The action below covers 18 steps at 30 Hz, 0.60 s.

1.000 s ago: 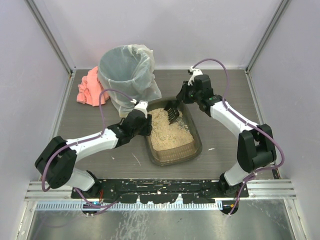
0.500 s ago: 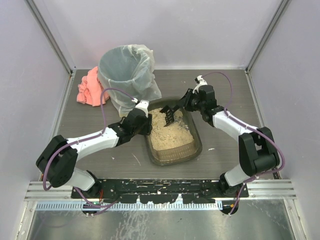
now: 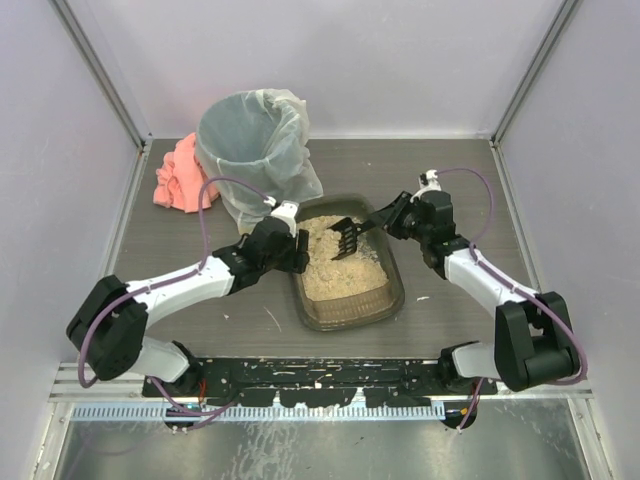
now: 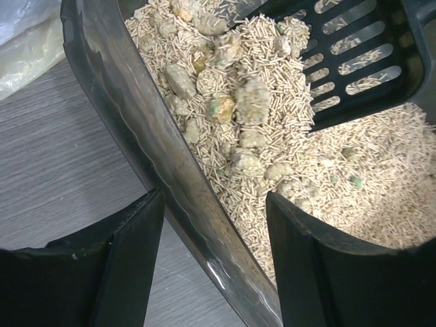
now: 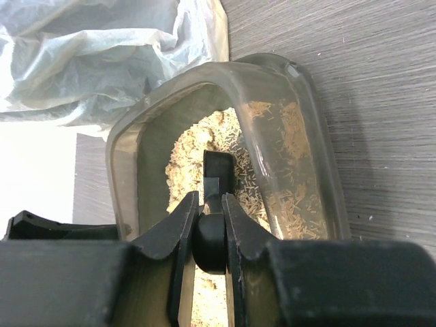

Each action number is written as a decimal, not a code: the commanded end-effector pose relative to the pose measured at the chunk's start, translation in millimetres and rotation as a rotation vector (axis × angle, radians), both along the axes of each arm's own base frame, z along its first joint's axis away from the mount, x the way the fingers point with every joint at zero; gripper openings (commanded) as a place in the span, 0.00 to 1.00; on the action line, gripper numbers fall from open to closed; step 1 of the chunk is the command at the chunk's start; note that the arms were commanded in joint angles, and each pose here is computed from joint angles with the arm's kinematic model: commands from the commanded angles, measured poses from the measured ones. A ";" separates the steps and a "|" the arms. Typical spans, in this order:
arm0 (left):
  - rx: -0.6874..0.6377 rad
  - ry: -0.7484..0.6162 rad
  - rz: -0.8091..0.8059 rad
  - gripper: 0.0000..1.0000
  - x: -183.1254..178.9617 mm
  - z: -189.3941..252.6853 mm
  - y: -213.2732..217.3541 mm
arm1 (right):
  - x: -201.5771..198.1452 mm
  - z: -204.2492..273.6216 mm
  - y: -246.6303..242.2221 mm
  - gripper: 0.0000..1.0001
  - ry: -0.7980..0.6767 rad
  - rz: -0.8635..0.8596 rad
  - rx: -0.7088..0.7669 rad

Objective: Clean the litter box

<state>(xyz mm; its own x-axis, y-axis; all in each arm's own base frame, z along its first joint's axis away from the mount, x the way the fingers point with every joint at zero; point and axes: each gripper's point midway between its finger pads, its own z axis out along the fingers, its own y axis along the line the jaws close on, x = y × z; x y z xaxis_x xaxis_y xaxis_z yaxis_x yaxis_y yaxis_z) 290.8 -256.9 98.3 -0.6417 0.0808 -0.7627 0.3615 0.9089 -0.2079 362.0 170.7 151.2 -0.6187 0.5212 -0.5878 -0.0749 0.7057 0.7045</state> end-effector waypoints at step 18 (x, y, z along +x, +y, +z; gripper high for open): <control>-0.114 -0.254 0.084 0.87 -38.0 139.6 69.0 | -30.6 65.1 -39.8 0.01 -0.126 -0.036 0.384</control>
<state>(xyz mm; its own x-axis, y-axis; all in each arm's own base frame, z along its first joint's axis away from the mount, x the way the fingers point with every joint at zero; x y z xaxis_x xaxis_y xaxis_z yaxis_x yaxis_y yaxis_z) 262.0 -216.3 214.1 -0.4811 -0.0404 -0.8757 0.3797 0.8907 -0.2498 336.3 131.3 177.9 -0.5469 0.6914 -0.4720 -0.0498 0.5359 0.8428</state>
